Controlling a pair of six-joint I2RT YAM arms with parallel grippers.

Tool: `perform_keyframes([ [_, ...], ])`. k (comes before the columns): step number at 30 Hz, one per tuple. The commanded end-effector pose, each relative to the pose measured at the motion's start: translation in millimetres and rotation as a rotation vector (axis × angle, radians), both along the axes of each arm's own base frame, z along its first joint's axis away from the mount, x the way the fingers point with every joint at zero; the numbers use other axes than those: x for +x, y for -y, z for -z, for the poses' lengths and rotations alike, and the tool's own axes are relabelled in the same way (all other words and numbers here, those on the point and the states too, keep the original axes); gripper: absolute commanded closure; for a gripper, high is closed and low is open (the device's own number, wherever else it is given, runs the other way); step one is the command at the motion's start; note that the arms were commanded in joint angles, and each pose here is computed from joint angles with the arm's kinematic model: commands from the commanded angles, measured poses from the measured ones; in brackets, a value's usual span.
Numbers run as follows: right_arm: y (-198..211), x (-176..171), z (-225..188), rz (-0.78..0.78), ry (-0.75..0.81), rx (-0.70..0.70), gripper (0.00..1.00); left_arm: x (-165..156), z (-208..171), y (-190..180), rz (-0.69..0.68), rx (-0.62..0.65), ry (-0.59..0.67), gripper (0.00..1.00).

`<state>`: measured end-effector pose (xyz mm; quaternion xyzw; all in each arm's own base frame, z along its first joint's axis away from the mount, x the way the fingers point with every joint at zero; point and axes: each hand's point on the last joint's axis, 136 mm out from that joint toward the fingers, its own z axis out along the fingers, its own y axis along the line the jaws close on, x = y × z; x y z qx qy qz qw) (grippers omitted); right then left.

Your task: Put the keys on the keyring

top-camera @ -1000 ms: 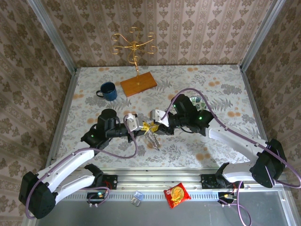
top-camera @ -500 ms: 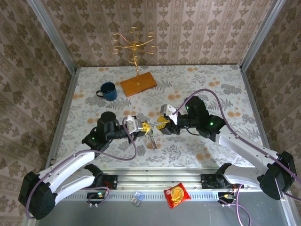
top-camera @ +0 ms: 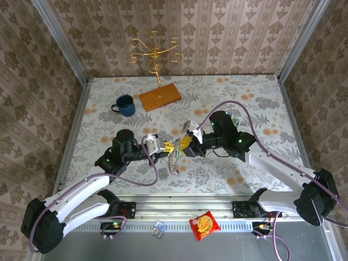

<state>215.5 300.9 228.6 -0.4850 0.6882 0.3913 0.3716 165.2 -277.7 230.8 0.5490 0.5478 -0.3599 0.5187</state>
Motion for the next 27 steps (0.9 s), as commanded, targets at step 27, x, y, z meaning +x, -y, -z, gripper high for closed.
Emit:
perform_keyframes([
  [27, 0, -5, 1, 0.270, -0.572, 0.044, 0.75, 5, -5, 5, -0.055, -0.025, 0.025, 1.00],
])
